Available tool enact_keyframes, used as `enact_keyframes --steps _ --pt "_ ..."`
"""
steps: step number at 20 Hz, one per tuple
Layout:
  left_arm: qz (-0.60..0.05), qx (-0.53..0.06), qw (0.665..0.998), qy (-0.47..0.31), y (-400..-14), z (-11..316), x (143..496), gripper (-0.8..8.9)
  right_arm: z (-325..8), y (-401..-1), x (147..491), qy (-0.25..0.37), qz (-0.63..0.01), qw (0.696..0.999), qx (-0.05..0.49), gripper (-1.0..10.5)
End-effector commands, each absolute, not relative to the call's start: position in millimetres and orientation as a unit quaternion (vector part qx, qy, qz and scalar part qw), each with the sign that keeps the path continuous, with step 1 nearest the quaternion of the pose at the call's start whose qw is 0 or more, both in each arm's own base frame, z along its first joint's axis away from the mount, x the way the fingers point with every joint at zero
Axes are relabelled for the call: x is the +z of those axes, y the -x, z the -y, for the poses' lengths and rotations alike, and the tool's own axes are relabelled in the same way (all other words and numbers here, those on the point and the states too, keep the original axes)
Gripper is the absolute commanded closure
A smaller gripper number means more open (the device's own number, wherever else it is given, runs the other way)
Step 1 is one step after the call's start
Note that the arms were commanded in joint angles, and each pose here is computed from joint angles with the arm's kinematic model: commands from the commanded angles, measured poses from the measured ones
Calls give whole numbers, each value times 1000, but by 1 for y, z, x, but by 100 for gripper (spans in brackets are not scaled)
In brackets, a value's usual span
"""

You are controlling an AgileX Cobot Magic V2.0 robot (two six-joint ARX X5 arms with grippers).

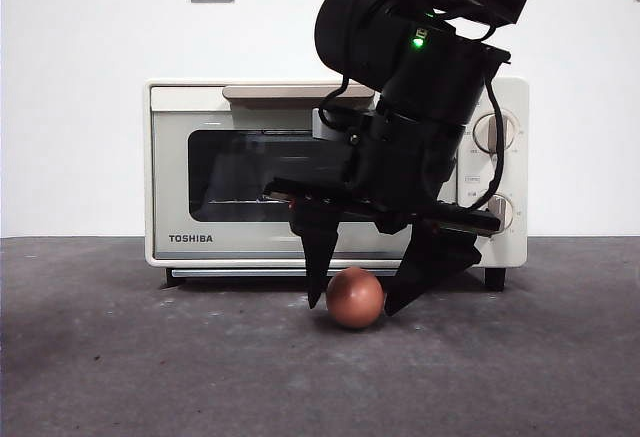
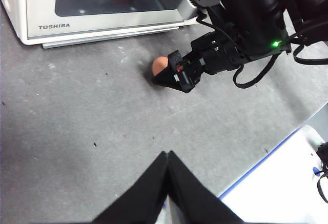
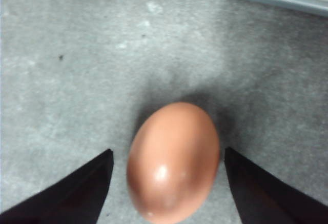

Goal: Eggoven

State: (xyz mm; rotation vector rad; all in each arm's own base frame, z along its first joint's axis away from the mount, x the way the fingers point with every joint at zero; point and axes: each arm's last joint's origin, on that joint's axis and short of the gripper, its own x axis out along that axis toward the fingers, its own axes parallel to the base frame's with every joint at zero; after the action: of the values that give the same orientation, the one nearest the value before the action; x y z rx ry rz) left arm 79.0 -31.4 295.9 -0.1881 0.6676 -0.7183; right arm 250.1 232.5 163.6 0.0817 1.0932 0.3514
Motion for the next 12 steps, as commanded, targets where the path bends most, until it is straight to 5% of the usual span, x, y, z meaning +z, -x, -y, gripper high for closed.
enact_keyframes --steps 1,8,12 --pt "-309 -350 880 84 -79 32 302 806 -240 -253 160 -43 -516 839 164 677" --pt "-308 -350 881 84 -79 32 302 806 -240 -253 159 -41 -519 838 166 933" --pt "-296 -348 886 82 -82 32 304 806 -239 -248 165 -29 -525 829 188 944"
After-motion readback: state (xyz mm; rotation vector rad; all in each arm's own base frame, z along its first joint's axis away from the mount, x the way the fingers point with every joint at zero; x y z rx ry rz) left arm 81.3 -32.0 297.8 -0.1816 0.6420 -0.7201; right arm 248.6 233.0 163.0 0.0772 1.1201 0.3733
